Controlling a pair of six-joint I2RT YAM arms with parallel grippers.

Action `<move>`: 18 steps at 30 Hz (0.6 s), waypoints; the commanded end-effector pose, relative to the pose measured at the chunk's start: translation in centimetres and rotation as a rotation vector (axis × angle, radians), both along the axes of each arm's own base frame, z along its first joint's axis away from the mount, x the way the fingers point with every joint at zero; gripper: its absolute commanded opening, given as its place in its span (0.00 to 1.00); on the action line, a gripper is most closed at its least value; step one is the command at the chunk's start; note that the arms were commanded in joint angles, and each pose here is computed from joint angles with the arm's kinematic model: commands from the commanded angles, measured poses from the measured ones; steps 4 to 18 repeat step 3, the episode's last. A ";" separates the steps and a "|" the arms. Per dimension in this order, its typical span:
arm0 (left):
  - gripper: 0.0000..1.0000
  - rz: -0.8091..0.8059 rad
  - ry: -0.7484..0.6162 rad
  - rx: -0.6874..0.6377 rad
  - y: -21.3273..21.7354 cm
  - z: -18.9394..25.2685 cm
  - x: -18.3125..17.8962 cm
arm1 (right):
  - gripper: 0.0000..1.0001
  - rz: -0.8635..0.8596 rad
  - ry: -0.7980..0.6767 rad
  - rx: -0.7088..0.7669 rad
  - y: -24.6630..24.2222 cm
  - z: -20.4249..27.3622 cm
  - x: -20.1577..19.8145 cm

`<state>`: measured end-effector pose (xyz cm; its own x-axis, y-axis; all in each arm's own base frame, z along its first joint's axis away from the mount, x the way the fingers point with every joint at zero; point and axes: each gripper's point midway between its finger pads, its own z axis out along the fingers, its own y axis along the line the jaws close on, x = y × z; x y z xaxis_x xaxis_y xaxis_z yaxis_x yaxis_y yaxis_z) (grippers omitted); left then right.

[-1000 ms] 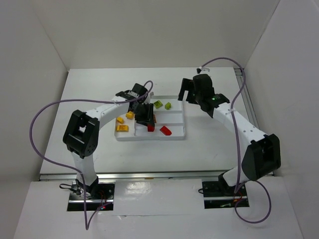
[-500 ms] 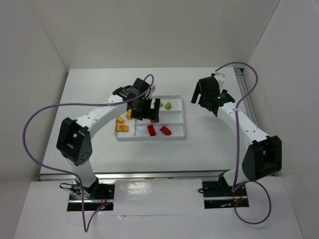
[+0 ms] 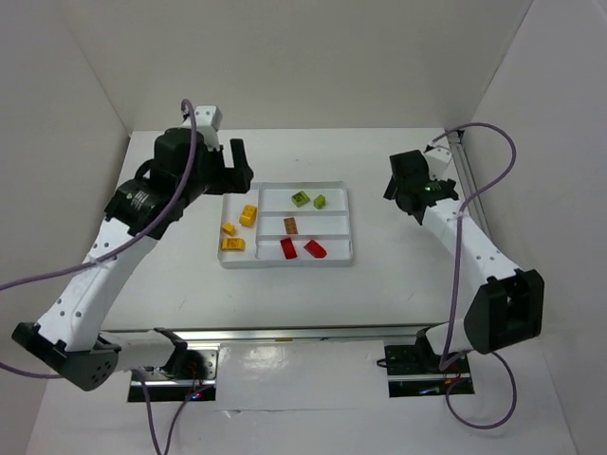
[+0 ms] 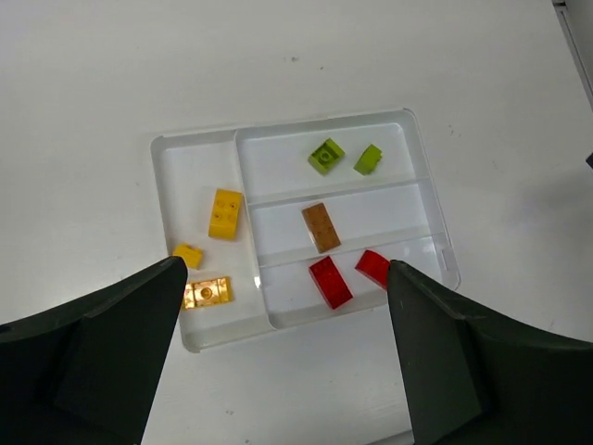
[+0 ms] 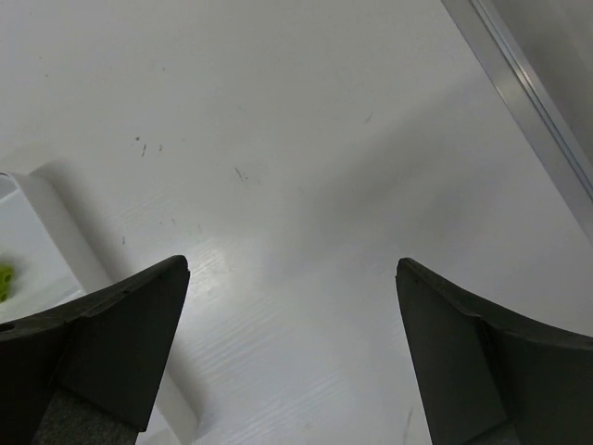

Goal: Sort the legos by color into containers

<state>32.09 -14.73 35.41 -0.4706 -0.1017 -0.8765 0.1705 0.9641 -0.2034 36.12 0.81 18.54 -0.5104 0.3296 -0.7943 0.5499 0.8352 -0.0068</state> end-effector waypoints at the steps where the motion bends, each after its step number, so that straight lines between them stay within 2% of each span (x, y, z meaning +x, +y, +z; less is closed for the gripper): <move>1: 1.00 0.046 -0.041 0.054 1.4 0.2 0.4 | 1.00 -0.011 -0.099 0.043 -0.5 2.0 -0.7; 18: 1.00 0.055 -0.044 0.056 1.8 0.0 -0.1 | 1.00 -0.010 -0.092 0.045 -0.9 1.9 -0.7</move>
